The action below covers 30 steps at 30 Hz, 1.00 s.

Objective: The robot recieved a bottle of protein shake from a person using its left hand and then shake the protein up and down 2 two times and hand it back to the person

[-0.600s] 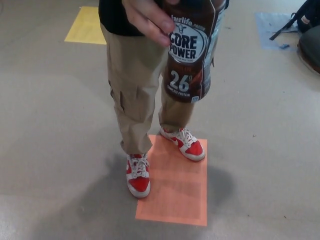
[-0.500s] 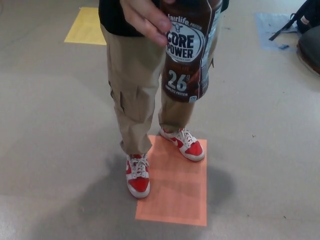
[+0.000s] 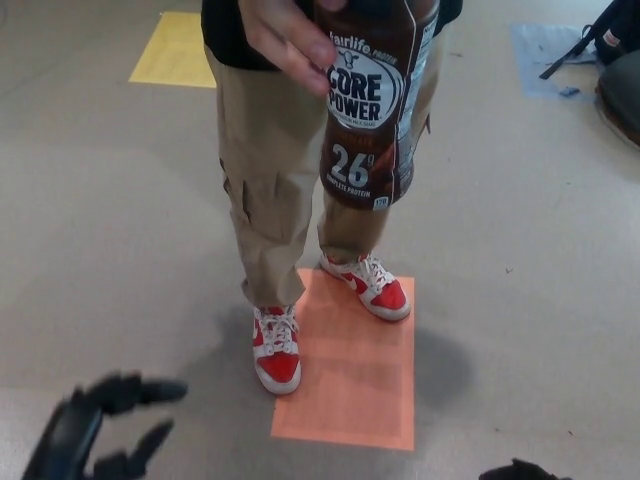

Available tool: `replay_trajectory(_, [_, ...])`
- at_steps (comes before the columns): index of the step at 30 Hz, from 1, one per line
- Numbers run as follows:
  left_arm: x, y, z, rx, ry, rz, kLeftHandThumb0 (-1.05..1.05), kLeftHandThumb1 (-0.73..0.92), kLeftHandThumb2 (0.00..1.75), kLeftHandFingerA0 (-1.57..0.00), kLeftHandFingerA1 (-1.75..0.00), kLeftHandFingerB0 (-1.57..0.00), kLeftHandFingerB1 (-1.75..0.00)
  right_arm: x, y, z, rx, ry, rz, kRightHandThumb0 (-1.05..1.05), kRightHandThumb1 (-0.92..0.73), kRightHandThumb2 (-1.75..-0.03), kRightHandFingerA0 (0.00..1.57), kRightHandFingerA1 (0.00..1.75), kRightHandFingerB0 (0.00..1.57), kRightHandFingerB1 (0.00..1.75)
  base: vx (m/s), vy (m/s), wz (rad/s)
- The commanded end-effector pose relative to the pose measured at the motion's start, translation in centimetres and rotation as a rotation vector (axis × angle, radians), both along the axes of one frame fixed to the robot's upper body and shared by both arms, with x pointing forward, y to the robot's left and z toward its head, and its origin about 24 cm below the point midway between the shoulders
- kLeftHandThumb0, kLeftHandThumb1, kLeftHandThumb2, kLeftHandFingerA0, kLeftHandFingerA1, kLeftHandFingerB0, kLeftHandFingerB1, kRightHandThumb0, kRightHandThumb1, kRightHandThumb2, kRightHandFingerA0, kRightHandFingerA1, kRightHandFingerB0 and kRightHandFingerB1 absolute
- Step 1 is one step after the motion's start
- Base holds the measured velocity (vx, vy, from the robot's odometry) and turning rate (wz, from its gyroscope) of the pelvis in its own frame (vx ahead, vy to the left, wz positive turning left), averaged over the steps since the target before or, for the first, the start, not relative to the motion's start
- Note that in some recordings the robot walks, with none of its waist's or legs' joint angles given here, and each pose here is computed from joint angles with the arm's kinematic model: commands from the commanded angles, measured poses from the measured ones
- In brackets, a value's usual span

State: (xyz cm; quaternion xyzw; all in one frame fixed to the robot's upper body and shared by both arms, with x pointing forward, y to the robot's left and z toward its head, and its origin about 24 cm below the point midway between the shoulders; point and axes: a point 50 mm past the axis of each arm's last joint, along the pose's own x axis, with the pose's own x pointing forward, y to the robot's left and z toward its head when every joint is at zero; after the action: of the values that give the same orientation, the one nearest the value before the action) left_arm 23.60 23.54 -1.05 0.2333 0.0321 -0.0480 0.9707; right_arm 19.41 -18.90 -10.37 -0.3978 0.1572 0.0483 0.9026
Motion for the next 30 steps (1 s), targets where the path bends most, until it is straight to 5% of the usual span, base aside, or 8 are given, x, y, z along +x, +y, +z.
replay_trajectory(1, [2.0, 0.0, 6.1, -0.064, -0.138, -0.166, -0.31, 0.74, 0.64, -0.91, -0.49, -0.77, -0.45, 0.7, 0.0, 0.9, 0.041, -0.123, -0.037, -0.28, -0.84, -0.77, 0.95, 0.66, 0.73, 0.61, 0.0, 0.0, 0.0])
replay_trajectory(7, [2.7, -1.2, 8.9, -0.094, -0.176, -0.214, -0.36, 0.69, 0.61, -0.86, -0.48, -0.77, -0.46, 0.6, -0.1, 0.8, 0.04, -0.121, -0.037, -0.27, -0.83, -0.76, 0.94, 0.64, 0.71, 0.61, 0.0, 0.0, 0.0])
replay_trajectory(8, [2.4, -1.8, 9.5, -0.108, -0.158, -0.234, -0.41, 0.48, 0.9, -0.64, -0.64, -0.46, -0.55, 0.2, -0.2, 0.6, 0.033, -0.114, -0.04, -0.29, -0.83, -0.76, 0.94, 0.64, 0.71, 0.61, 0.0, 0.0, 0.0])
replay_trajectory(9, [2.4, -2.0, 9.7, -0.111, -0.146, -0.245, -0.51, 0.58, 0.58, -0.57, -0.42, -0.47, -0.36, 0.2, -0.3, 0.6, 0.035, -0.115, -0.04, -0.29, -0.84, -0.75, 0.94, 0.64, 0.71, 0.61, 0.0, 0.0, 0.0])
replay_trajectory(10, [2.4, -2.2, 10.0, -0.112, -0.132, -0.255, -0.51, 0.58, 0.58, -0.57, -0.42, -0.47, -0.36, 0.2, -0.3, 0.6, 0.038, -0.117, -0.04, -0.29, -0.84, -0.75, 0.94, 0.64, 0.71, 0.61, 0.0, 0.0, 0.0])
replay_trajectory(13, [2.1, -3.3, 11.4, -0.141, -0.018, -0.358, -0.7, 0.43, 0.82, -0.03, -0.33, -0.07, -0.19, -0.5, -0.3, 0.3, 0.044, -0.1, -0.034, -0.28, -0.85, -0.76, 0.93, 0.63, 0.7, 0.59, 0.0, 0.0, 0.0])
replay_trajectory(19, [3.7, -5.4, 15.0, -0.225, 0.113, -0.526, -0.81, 0.48, 0.83, 0.0, -0.01, 0.0, 0.0, -0.2, -0.3, 0.4, 0.037, -0.103, -0.033, -0.27, -0.81, -0.78, 0.94, 0.62, 0.72, 0.58, 0.0, 0.0, 0.0])
replay_trajectory(30, [5.8, -8.8, 18.5, -0.213, 0.195, -0.617, -0.84, 0.48, 0.86, 0.0, -0.03, 0.0, 0.0, 0.5, -0.2, 0.8, 0.054, -0.124, -0.044, -0.29, -0.83, -0.74, 0.94, 0.66, 0.73, 0.6, 0.0, 0.0, 0.0])
